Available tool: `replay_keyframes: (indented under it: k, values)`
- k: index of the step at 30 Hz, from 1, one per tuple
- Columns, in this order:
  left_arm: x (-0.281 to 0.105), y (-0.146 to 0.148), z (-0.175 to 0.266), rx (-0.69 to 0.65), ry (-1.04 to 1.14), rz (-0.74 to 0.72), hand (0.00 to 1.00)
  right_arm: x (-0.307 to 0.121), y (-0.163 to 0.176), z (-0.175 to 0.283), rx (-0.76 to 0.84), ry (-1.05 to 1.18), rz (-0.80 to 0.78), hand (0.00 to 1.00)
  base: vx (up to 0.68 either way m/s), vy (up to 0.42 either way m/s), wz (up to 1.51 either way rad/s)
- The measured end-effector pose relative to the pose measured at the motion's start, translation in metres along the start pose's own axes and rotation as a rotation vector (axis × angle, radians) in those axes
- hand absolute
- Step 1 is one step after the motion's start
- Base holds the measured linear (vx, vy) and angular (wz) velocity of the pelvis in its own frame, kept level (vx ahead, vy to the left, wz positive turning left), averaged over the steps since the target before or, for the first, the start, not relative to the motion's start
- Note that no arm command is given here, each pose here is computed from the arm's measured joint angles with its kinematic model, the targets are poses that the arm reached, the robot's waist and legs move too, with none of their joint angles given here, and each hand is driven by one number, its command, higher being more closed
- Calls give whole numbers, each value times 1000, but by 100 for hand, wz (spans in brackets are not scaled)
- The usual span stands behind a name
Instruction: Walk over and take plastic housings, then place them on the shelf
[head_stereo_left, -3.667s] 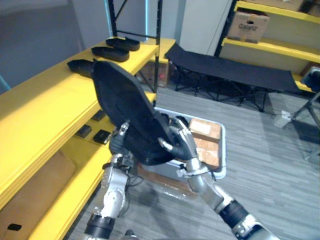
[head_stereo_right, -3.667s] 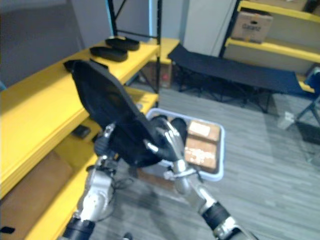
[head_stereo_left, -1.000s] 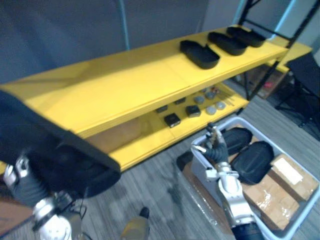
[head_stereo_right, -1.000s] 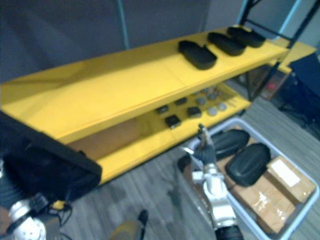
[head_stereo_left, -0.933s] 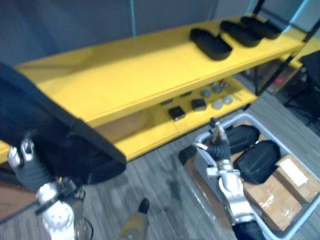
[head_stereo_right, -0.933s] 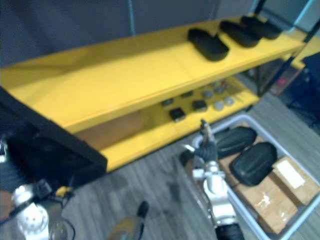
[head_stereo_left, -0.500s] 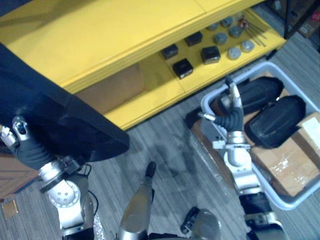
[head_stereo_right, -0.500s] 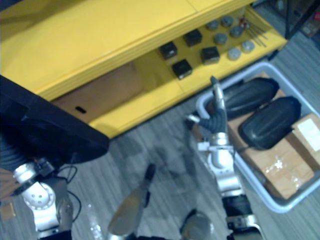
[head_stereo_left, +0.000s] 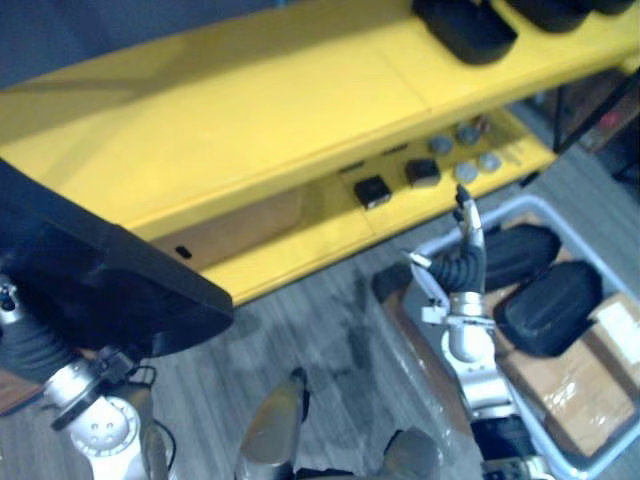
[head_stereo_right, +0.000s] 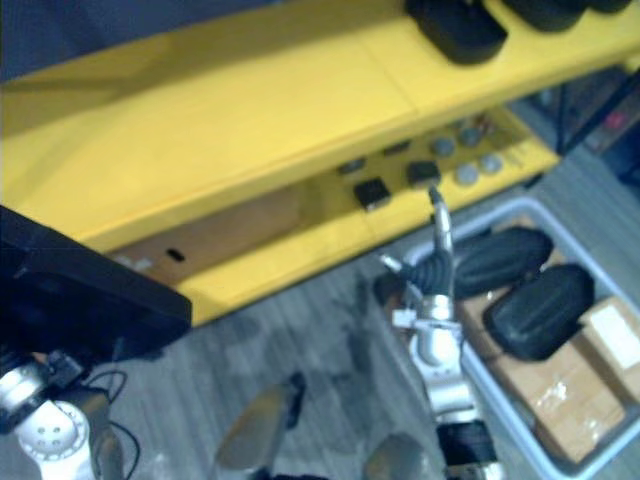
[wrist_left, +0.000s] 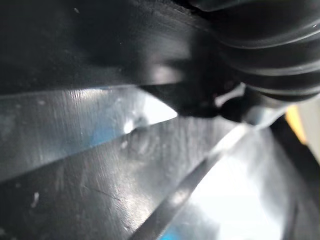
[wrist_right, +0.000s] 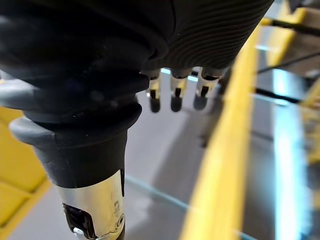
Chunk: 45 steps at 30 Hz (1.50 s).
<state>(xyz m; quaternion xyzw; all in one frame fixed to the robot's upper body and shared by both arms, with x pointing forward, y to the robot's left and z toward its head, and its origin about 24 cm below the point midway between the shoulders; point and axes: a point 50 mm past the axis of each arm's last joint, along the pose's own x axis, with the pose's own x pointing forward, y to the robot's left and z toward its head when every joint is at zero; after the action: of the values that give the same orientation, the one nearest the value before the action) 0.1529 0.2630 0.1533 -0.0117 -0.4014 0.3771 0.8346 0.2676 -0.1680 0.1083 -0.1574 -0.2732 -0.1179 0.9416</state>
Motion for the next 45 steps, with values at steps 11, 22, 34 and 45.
replay_keyframes:
  k: [11,22,34,45]
  values:
    - [-17,-12,-18,-12,168,-49,100,12,-53,-7,-28,-1,-29,0,359,-177,80]
    - [-19,-40,-29,-17,243,-238,100,4,-78,11,31,-66,-166,0,106,-15,51]
    - [26,-74,-101,312,418,-711,100,-33,-93,16,-16,0,-174,0,-29,0,-41]
    - [118,-78,-155,503,770,-504,100,-82,-114,-6,-23,257,-82,0,-61,-10,-53]
